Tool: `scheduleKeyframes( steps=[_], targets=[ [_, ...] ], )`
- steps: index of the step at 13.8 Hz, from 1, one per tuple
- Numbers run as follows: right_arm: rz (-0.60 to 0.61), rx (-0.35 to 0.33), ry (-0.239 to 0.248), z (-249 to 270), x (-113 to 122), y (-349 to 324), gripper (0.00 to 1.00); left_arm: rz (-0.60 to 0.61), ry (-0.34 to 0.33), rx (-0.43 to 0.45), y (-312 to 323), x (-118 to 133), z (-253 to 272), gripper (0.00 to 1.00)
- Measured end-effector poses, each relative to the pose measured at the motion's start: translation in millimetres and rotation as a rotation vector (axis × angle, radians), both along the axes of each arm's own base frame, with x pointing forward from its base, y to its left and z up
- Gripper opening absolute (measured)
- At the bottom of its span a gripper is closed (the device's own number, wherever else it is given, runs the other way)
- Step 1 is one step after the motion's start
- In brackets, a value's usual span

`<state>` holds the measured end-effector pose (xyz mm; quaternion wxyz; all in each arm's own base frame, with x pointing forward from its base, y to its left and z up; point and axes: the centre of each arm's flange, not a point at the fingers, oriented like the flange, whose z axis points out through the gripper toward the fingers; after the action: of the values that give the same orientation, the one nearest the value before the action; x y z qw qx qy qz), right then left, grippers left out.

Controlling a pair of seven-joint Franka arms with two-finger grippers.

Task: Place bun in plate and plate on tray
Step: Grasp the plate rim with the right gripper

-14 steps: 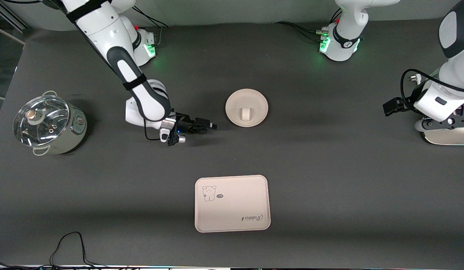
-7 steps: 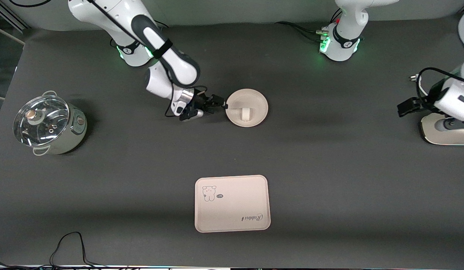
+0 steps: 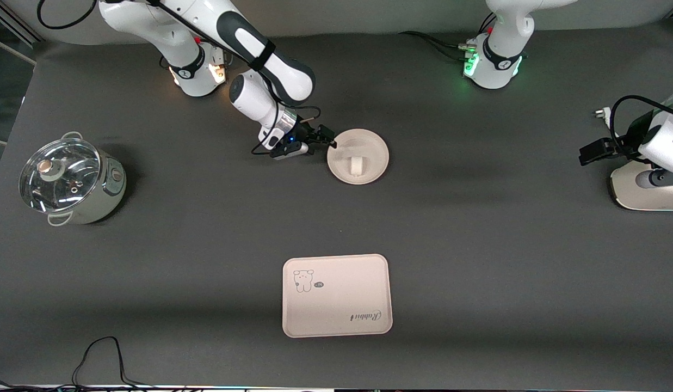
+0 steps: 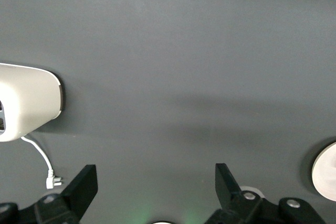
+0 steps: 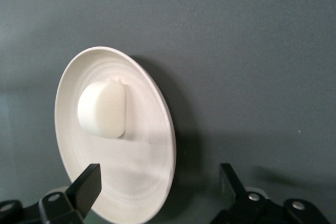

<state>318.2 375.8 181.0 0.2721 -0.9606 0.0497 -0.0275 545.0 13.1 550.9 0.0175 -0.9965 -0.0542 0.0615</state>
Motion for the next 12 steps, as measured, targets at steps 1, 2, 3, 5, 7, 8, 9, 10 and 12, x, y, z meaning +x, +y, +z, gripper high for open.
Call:
scheduleKeyframes(
  steps=[1, 2, 3, 5, 7, 8, 9, 10, 12],
  targets=[
    [-0.011, -0.012, -0.01, -1.3, 0.8, 6.4, 0.97, -0.002, -0.001, 0.0, -0.6, 0.0, 2.2, 1.0],
    [-0.023, -0.023, -0.018, -3.4, 1.6, 11.7, 0.9, -0.005, -0.003, -0.001, -1.0, 0.2, 4.1, 1.0],
    [-0.03, -0.033, -0.019, -7.3, 2.3, 15.4, 0.77, -0.01, -0.005, -0.001, -1.9, 0.4, 6.1, 1.0],
    [-0.036, -0.04, -0.008, -16.9, 3.1, 19.6, 0.51, -0.018, -0.011, -0.001, -5.5, 0.8, 10.4, 1.0],
    [-0.041, -0.039, -0.001, -21.2, 4.7, 21.9, 0.29, -0.023, -0.001, -0.001, -8.4, -0.5, 12.1, 1.0],
    [-0.042, -0.037, 0.0, -22.1, 5.4, 22.7, 0.17, -0.028, 0.001, -0.001, -10.3, -0.7, 12.5, 1.0],
    [-0.043, -0.037, 0.0, -22.1, 5.6, 22.9, 0.08, -0.034, 0.001, -0.001, -13.4, -0.8, 12.5, 1.0],
    [-0.044, -0.036, -0.001, -21.4, 6.4, 23.4, 0.04, -0.04, 0.004, -0.001, -16.7, -1.0, 12.3, 1.0],
    [-0.053, -0.029, -0.011, -17.7, 11.2, 26.1, 0.04, -0.053, 0.016, -0.001, -23.8, -2.5, 11.3, 1.0]
  ],
)
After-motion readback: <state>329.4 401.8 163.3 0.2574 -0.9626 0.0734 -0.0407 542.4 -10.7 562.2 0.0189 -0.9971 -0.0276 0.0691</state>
